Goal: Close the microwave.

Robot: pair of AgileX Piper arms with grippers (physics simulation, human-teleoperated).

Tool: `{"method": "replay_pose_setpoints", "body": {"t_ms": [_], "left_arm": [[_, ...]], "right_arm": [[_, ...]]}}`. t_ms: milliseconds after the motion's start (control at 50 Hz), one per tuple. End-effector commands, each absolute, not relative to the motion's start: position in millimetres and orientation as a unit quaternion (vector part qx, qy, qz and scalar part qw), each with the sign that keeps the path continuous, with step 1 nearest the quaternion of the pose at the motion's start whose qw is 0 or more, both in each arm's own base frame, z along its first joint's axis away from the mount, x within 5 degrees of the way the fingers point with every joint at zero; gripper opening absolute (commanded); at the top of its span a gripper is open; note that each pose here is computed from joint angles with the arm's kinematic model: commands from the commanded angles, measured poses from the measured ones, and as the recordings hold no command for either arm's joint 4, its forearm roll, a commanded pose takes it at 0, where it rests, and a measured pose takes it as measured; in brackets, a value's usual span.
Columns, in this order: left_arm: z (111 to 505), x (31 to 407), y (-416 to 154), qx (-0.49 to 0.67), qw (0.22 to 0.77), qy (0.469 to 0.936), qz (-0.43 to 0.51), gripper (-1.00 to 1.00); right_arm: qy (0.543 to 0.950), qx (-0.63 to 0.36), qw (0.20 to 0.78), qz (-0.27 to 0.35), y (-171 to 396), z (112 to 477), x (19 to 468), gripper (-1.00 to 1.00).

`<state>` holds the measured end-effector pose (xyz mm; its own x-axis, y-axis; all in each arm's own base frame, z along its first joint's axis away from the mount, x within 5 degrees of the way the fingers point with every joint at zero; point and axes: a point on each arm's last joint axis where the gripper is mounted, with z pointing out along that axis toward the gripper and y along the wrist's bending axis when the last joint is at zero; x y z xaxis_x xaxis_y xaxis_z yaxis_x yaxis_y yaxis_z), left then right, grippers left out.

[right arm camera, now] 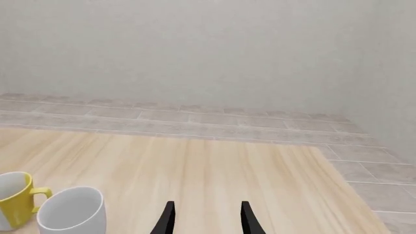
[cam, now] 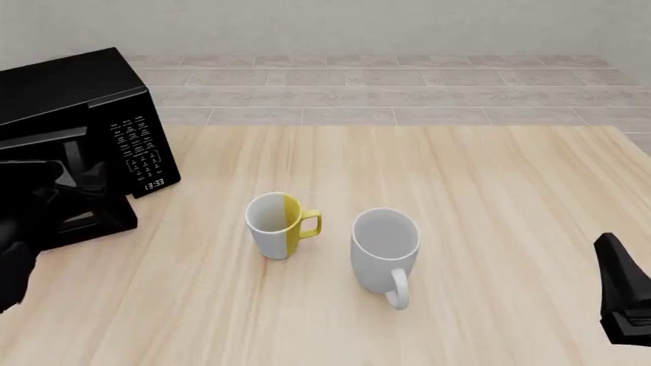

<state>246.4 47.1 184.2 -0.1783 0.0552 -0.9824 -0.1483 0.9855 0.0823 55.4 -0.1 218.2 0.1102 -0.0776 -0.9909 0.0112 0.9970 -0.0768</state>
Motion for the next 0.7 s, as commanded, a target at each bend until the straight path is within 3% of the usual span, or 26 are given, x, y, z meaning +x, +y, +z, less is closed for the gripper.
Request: {"method": "replay_pose_setpoints", "body": {"t_ms": [20,700], "left_arm": [[183.6,259.3,63.0,-0.060,0.632,0.766,0.102,1.00],[180.9,270.9,74.1,-0.071,0.627,0.768,0.111,1.00]], "right_arm": [[0.666,-0.025,0.745,-0.031,-0.3,218.9,55.3,1.00],[0.666,-0.024,0.745,-0.031,-0.3,219.2,55.3,1.00]]}}
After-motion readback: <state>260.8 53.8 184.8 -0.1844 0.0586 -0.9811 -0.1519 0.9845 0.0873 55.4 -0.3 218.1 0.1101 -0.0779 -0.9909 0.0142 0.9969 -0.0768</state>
